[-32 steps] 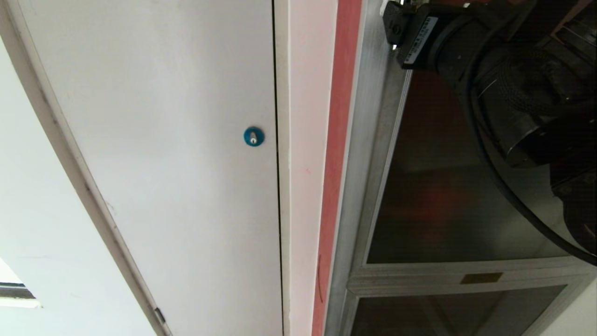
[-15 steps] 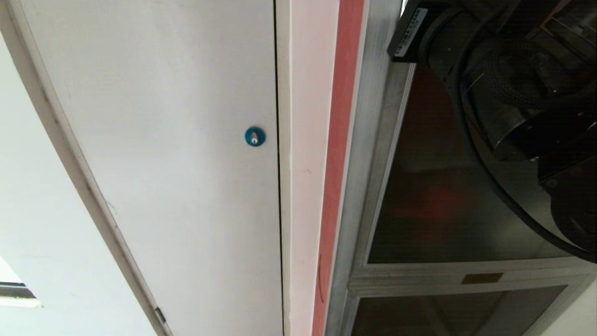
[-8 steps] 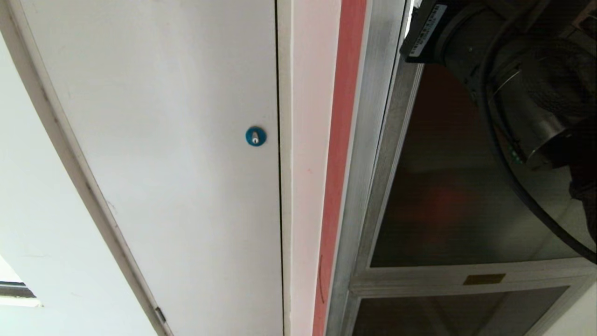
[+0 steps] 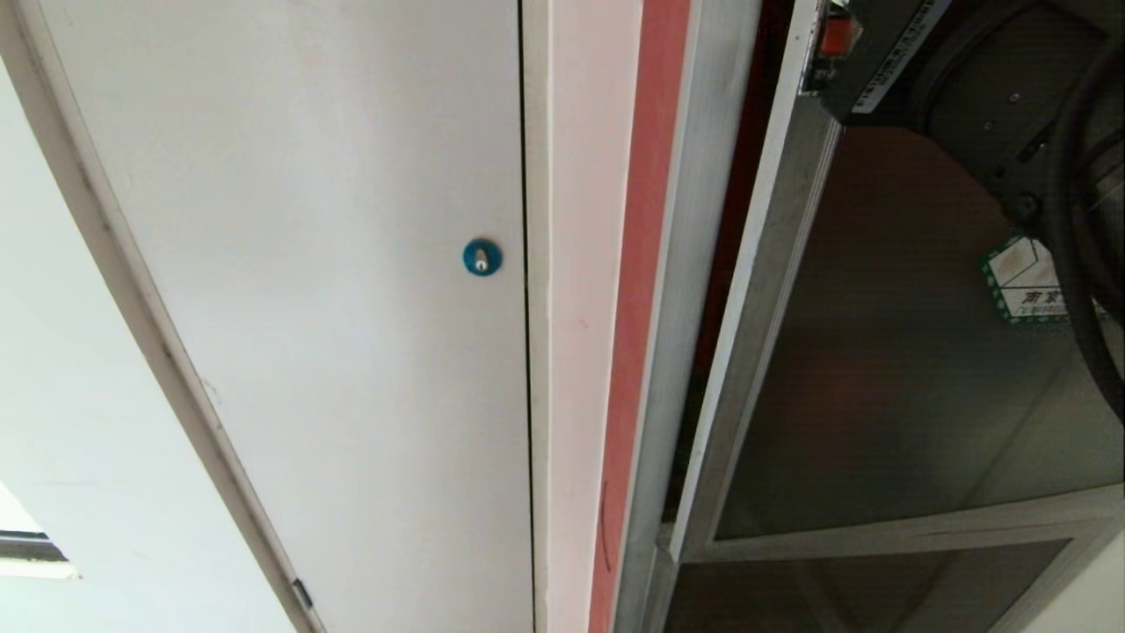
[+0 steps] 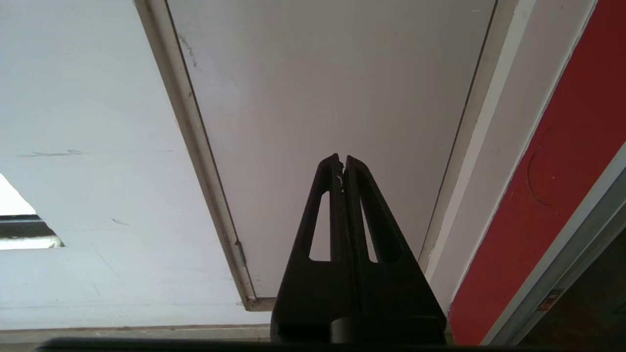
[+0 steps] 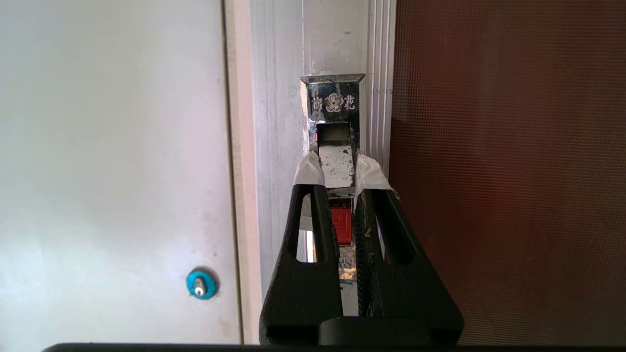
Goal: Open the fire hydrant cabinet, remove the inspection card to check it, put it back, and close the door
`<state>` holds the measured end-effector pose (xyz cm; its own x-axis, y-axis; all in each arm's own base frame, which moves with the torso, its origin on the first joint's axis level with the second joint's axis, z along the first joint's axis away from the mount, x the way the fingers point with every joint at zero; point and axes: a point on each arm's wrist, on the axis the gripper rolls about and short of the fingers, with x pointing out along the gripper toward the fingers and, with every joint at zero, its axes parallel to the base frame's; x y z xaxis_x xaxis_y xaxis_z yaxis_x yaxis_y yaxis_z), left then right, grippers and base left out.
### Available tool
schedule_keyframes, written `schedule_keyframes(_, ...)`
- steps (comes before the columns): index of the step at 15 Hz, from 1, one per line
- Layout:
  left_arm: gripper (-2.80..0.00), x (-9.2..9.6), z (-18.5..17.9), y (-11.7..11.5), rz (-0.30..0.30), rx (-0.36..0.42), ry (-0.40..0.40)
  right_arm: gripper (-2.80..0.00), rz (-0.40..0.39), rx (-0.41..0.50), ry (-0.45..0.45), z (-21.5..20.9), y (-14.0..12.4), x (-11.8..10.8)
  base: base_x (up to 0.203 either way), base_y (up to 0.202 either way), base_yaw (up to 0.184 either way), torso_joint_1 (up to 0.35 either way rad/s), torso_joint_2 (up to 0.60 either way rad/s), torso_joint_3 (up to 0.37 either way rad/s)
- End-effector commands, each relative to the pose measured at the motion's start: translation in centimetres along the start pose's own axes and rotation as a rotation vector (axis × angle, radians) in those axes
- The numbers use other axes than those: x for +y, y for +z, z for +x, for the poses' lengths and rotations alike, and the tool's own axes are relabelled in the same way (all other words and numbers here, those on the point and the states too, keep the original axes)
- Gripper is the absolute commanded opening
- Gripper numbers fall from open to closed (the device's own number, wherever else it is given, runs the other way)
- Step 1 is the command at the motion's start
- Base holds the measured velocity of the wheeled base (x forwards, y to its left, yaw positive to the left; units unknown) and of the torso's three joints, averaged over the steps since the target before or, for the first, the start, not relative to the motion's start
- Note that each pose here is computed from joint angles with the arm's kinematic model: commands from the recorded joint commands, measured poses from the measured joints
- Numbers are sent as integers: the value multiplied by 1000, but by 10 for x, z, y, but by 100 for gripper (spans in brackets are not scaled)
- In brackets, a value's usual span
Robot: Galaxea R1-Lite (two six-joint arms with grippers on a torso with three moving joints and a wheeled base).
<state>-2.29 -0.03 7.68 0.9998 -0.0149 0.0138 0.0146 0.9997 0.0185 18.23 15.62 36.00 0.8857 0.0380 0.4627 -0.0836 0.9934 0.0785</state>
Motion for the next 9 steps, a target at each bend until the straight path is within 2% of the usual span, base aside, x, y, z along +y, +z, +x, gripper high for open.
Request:
schedule_keyframes(1,-280,0,1,-2,0,6,-1,-280,0,0,-3,-6,1,-5,0,0,0,0,0,0)
schedule_keyframes(6,-280,0,0,-2,0,5,-1,-280,4,19,32,-11,-2,4,0,0,0,0,0,0)
schedule_keyframes(7,-280,0,0,-2,0,5,-1,0,-1,26,35,-12,-5,4,0,0,0,0,0,0)
schedule_keyframes(9,-280,0,0,-2,0,6,-1,0,-3,30,36,-13,-7,4,0,0,0,0,0,0)
